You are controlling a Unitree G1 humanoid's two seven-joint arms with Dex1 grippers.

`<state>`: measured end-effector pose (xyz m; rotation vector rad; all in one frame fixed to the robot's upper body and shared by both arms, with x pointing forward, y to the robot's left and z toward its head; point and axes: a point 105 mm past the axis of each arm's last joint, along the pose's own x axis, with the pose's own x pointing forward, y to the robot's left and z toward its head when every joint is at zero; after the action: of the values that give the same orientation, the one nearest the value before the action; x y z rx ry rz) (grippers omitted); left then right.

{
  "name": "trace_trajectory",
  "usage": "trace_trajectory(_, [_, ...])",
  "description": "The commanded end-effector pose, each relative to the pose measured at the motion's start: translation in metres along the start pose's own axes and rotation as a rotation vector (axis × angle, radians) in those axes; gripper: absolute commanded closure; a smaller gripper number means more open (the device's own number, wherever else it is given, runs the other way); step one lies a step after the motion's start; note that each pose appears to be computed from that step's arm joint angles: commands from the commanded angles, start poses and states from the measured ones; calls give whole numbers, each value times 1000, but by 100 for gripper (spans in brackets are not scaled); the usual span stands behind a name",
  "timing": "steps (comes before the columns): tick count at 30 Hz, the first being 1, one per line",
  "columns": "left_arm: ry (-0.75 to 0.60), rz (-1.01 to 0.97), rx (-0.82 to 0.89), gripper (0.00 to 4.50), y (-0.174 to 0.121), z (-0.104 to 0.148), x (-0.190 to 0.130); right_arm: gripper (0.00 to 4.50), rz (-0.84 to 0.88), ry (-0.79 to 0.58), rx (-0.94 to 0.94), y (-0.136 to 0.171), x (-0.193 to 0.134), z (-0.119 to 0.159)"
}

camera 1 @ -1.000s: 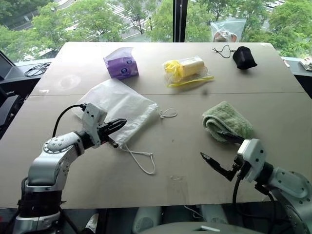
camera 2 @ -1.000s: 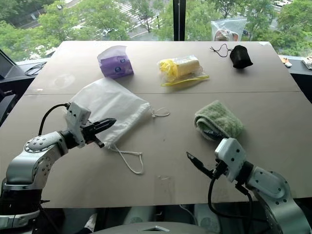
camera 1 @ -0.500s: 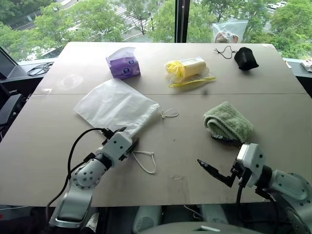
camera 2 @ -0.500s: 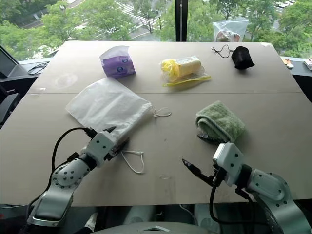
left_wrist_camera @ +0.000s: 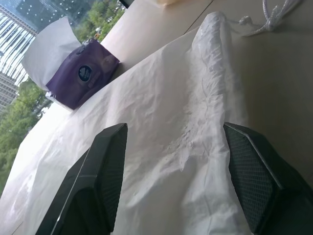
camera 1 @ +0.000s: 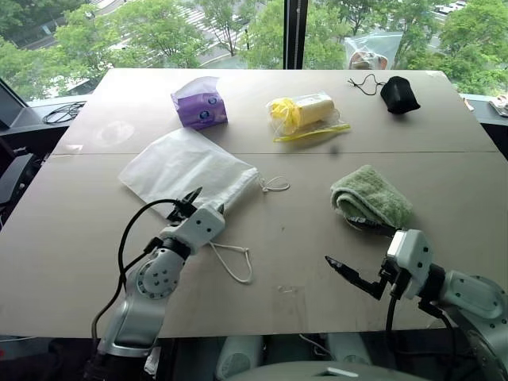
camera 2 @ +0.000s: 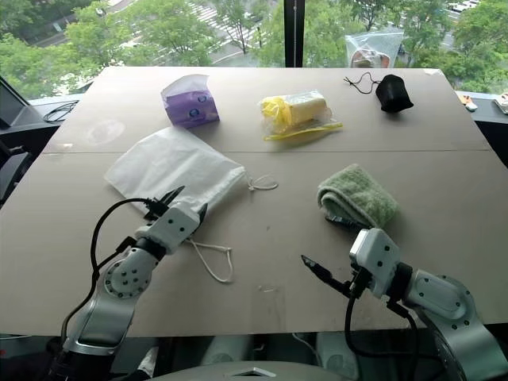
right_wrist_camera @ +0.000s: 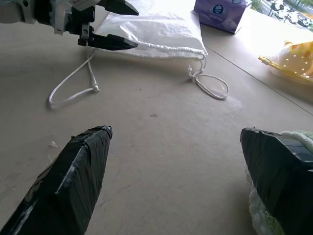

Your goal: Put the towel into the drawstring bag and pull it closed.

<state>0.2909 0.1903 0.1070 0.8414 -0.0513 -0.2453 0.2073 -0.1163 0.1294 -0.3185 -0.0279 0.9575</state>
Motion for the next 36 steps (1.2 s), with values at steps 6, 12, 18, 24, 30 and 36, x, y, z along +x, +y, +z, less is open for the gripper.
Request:
trace_trajectory(6, [10, 64, -34, 143, 16, 11, 18, 0, -19, -17, -50, -3, 2, 7])
trace_trajectory(12, [185, -60, -638, 332, 1, -13, 31, 0, -188, 99, -37, -38, -2, 1])
trace_trajectory(18, [183, -185, -1087, 443, 10, -4, 35, 0, -367, 161, 35, -104, -13, 10])
trace_trajectory(24, [118, -289, -1183, 443, 11, 19, 34, 0, -304, 416, 203, -138, 0, -45])
trace_trajectory(30, [82, -375, -1189, 443, 1, 36, 30, 0, -177, 607, 349, -140, 19, -101])
trace_trajectory(36, [85, -381, -1196, 450, -5, 39, 28, 150, -45, 568, 281, -127, 36, -105])
